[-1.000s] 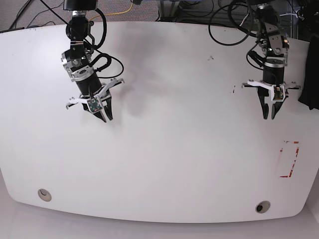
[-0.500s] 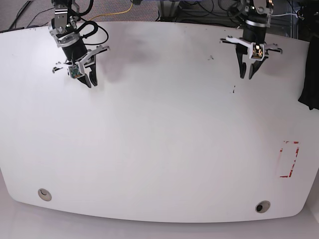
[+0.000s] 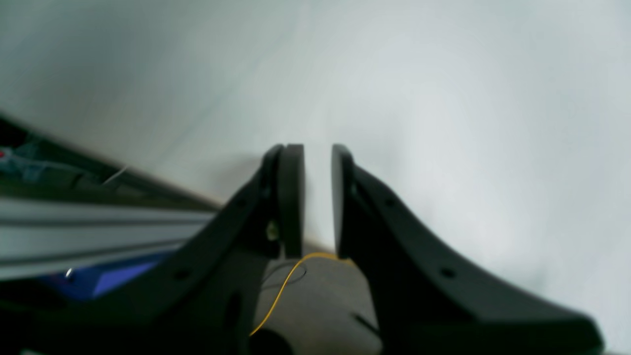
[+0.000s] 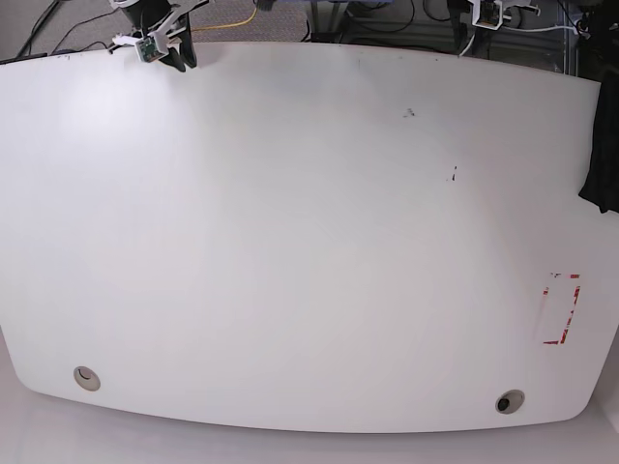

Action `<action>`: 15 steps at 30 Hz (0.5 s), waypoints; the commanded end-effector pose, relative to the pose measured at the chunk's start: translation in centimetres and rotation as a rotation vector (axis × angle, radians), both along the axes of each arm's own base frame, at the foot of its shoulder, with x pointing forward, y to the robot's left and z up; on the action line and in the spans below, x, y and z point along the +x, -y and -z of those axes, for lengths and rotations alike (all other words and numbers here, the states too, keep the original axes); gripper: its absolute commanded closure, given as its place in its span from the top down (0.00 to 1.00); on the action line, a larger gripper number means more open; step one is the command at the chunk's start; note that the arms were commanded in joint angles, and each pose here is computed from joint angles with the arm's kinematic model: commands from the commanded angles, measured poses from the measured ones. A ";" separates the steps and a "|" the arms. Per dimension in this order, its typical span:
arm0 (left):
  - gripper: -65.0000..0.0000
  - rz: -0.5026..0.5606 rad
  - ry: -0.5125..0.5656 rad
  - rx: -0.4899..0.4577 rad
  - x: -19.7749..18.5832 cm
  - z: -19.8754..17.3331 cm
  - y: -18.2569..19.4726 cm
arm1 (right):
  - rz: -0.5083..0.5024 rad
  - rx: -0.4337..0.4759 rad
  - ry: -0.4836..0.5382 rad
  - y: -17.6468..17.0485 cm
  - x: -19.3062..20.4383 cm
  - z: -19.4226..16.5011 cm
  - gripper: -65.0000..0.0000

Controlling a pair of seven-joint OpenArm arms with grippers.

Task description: Layout the t-shirt on the table in an organized manner, then fold the t-shirt properly

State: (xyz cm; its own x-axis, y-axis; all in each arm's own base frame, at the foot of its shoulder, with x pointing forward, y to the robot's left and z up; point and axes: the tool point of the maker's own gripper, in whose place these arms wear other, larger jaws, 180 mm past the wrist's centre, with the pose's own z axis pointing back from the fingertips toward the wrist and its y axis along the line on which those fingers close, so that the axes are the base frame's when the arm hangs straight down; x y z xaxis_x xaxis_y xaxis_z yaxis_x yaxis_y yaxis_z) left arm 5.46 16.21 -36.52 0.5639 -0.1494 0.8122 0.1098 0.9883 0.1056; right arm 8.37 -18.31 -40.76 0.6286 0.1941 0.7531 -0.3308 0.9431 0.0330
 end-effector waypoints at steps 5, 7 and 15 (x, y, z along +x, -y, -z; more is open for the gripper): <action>0.18 -0.009 -0.128 -0.013 -5.4 0.2 0.1 | 0.018 0.047 -0.098 0.0 -4.8 -0.3 0.14; 0.18 -0.011 -0.165 -0.016 -6.7 0.4 0.1 | 0.026 0.048 -0.136 0.1 -6.3 0.1 0.14; 0.18 -0.049 -0.348 -0.035 -12.7 4.5 -0.2 | 0.049 0.063 -0.344 0.2 -13.5 3.0 0.14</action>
State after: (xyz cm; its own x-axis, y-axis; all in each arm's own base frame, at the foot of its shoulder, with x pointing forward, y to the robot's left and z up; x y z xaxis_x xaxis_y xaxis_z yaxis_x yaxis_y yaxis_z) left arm -4.40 16.31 -40.33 0.7725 -0.1073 0.6259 0.0988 0.9939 0.0486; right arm -2.78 -18.82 -43.08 0.8219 0.1341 0.5537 -0.2612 0.9524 0.1570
